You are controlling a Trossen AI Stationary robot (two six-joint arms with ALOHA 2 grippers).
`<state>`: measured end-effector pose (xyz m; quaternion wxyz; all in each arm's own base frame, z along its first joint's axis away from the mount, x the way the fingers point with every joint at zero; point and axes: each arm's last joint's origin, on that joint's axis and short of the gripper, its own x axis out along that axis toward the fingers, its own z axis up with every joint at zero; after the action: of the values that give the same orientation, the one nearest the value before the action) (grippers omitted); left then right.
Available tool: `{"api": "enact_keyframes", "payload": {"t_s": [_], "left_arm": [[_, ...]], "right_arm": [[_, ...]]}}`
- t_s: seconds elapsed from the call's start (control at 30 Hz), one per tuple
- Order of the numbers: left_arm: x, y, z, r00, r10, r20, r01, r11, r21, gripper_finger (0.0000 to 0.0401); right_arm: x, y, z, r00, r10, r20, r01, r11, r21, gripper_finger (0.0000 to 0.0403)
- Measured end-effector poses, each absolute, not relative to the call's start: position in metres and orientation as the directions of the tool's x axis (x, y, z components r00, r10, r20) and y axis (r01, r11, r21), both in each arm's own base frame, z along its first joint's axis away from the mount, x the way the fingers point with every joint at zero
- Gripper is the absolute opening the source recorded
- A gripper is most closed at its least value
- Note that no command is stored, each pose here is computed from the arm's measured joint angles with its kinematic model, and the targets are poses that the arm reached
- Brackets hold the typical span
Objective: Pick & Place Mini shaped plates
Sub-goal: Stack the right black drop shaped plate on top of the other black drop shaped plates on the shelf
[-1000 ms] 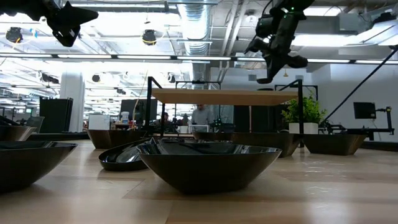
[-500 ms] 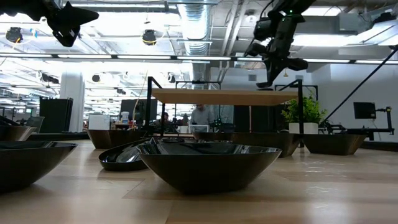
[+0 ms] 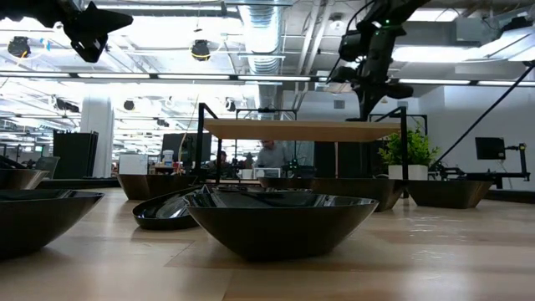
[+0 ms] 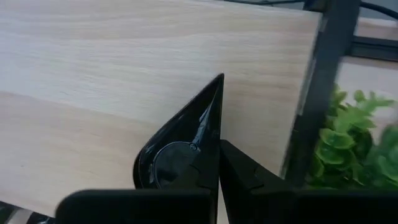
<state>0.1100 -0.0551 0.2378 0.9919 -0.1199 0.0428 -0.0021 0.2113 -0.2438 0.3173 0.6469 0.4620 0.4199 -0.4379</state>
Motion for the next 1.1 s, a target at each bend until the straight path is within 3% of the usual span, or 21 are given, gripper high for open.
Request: {"api": "enact_keyframes", "payload": {"t_s": [0.77, 1.1], "left_arm": [[0.1101, -0.0552, 0.2391, 0.997, -0.015, -0.074, -0.004, 0.969, -0.245, 0.0191], [0.1101, -0.0552, 0.2393, 0.997, -0.015, -0.072, -0.003, 0.969, -0.247, 0.0191]], "right_arm": [[0.2135, -0.2451, 0.3174, 0.292, -0.178, -0.940, 0.949, 0.171, 0.263, 0.0001], [0.2164, -0.2423, 0.3175, 0.293, -0.174, -0.940, 0.947, 0.191, 0.260, 0.0061]]}}
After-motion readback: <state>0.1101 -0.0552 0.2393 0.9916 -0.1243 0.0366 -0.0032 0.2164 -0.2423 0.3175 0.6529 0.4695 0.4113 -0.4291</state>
